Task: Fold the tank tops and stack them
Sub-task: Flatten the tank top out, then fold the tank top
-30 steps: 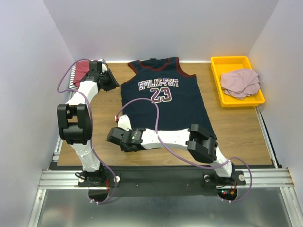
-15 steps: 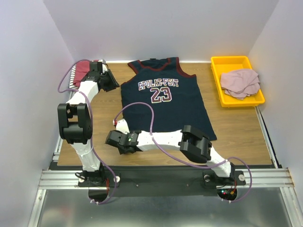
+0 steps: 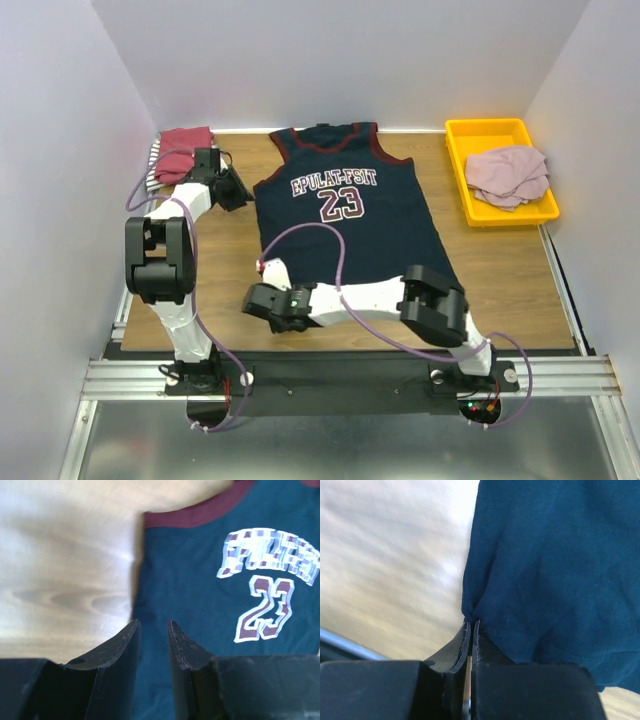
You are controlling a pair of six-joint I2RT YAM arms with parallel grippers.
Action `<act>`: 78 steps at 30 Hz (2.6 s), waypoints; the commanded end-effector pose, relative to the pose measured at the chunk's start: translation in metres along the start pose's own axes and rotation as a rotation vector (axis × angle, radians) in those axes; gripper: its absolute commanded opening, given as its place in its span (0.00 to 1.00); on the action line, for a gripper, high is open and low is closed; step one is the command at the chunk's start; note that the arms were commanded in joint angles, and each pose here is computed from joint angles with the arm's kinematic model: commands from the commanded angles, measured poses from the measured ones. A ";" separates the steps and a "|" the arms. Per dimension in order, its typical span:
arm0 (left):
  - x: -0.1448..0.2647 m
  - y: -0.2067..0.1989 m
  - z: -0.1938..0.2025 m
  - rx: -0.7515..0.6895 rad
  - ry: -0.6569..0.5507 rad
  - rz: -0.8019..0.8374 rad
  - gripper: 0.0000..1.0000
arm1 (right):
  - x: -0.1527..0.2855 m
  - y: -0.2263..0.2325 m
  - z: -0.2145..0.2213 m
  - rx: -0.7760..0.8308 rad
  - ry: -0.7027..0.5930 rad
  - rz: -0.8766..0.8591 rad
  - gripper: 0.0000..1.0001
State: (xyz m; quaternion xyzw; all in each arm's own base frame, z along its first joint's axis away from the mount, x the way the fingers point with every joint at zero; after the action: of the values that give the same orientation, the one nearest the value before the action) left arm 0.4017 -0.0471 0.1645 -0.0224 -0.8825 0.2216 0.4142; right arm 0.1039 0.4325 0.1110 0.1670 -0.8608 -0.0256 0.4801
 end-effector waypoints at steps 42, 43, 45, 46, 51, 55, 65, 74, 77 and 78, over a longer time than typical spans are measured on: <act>-0.026 0.002 0.032 0.090 -0.116 -0.154 0.06 | 0.084 -0.031 0.028 -0.023 0.159 -0.270 0.00; -0.025 0.001 0.029 0.090 -0.118 -0.157 0.04 | 0.083 -0.029 0.028 -0.022 0.165 -0.272 0.00; -0.024 -0.001 0.026 0.091 -0.124 -0.155 0.00 | 0.083 -0.025 0.027 -0.021 0.170 -0.286 0.00; -0.022 -0.001 0.021 0.090 -0.146 -0.171 0.00 | 0.081 -0.024 0.029 -0.015 0.183 -0.287 0.00; -0.014 -0.002 0.014 0.081 -0.162 -0.193 0.00 | 0.081 -0.025 0.028 -0.030 0.177 -0.279 0.00; -0.011 -0.003 0.017 0.064 -0.149 -0.162 0.00 | 0.079 -0.027 0.030 -0.033 0.171 -0.267 0.00; -0.014 -0.010 0.032 -0.031 -0.099 -0.073 0.47 | 0.076 -0.034 0.034 -0.039 0.167 -0.246 0.00; -0.029 -0.004 0.044 -0.048 -0.038 -0.164 0.41 | 0.075 -0.036 0.035 -0.047 0.166 -0.242 0.00; -0.034 -0.006 0.047 -0.057 -0.020 -0.172 0.40 | 0.076 -0.036 0.035 -0.049 0.165 -0.245 0.00; -0.035 -0.004 0.046 -0.059 -0.031 -0.202 0.38 | 0.076 -0.036 0.035 -0.052 0.162 -0.246 0.00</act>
State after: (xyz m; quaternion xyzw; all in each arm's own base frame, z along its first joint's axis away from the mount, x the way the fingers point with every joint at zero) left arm 0.3839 -0.0764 0.1108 0.0405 -0.8869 0.1756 0.4254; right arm 0.0511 0.3680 0.1410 0.2491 -0.7882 -0.0734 0.5580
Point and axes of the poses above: each gripper's point midway between its finger pads, its own x axis back along the fingers, its own y axis along the line the jaws close on, z = x × y, the point moved 10 cm from there along x, back along the fingers, and after that the axes turned 9 degrees about -x, right-handed, at the moved point
